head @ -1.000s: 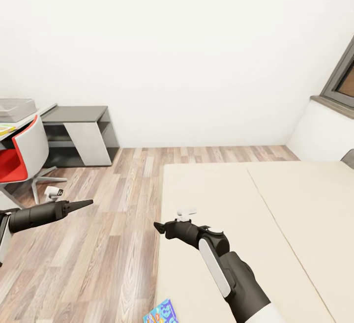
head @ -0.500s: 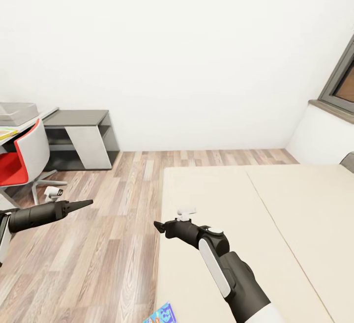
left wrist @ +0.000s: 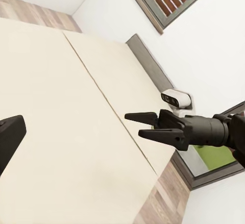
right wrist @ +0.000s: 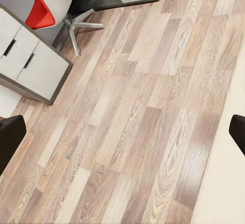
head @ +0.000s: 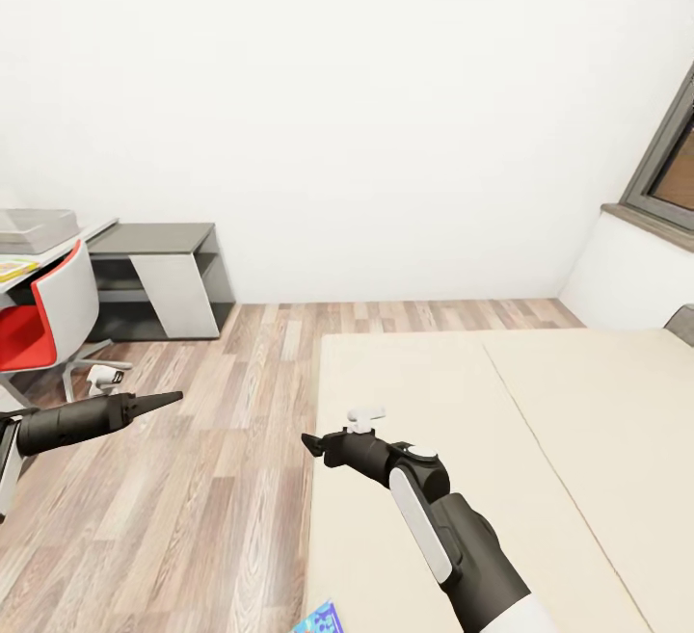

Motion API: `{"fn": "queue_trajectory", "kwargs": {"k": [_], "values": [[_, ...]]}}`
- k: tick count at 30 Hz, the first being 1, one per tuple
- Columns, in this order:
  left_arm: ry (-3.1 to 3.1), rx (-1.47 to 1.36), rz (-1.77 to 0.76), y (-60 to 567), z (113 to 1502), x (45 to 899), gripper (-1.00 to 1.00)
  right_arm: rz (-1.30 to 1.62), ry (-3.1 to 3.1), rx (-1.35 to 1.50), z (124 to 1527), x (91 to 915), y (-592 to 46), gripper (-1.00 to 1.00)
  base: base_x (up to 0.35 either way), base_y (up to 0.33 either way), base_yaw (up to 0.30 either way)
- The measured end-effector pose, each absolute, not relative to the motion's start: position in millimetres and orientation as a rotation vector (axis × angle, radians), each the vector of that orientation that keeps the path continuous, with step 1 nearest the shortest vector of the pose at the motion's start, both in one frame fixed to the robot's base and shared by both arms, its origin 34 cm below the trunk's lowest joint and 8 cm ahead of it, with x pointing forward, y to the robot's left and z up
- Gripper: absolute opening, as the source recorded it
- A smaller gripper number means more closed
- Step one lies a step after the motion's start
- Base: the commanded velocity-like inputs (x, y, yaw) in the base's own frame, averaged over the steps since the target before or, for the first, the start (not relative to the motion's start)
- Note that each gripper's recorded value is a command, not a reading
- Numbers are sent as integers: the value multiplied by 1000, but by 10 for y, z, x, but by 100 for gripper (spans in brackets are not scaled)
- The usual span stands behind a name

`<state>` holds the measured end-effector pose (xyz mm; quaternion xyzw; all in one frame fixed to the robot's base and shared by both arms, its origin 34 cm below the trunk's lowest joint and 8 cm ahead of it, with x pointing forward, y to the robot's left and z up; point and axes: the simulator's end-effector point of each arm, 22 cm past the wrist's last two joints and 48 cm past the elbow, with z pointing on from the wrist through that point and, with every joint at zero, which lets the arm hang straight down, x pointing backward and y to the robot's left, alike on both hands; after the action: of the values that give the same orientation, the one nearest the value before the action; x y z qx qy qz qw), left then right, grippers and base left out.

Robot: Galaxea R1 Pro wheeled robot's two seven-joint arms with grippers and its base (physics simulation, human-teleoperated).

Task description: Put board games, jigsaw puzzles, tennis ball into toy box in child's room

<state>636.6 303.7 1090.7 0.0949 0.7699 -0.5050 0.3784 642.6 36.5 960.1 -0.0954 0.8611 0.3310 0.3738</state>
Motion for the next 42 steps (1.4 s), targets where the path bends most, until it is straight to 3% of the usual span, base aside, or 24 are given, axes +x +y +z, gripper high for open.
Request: {"fn": "queue_trajectory", "kwargs": {"k": [42], "values": [[1910, 284, -1265, 3037, 11263, 6294, 100, 827, 2152, -268, 9922, 6431, 363, 100, 0, 0, 0]]}}
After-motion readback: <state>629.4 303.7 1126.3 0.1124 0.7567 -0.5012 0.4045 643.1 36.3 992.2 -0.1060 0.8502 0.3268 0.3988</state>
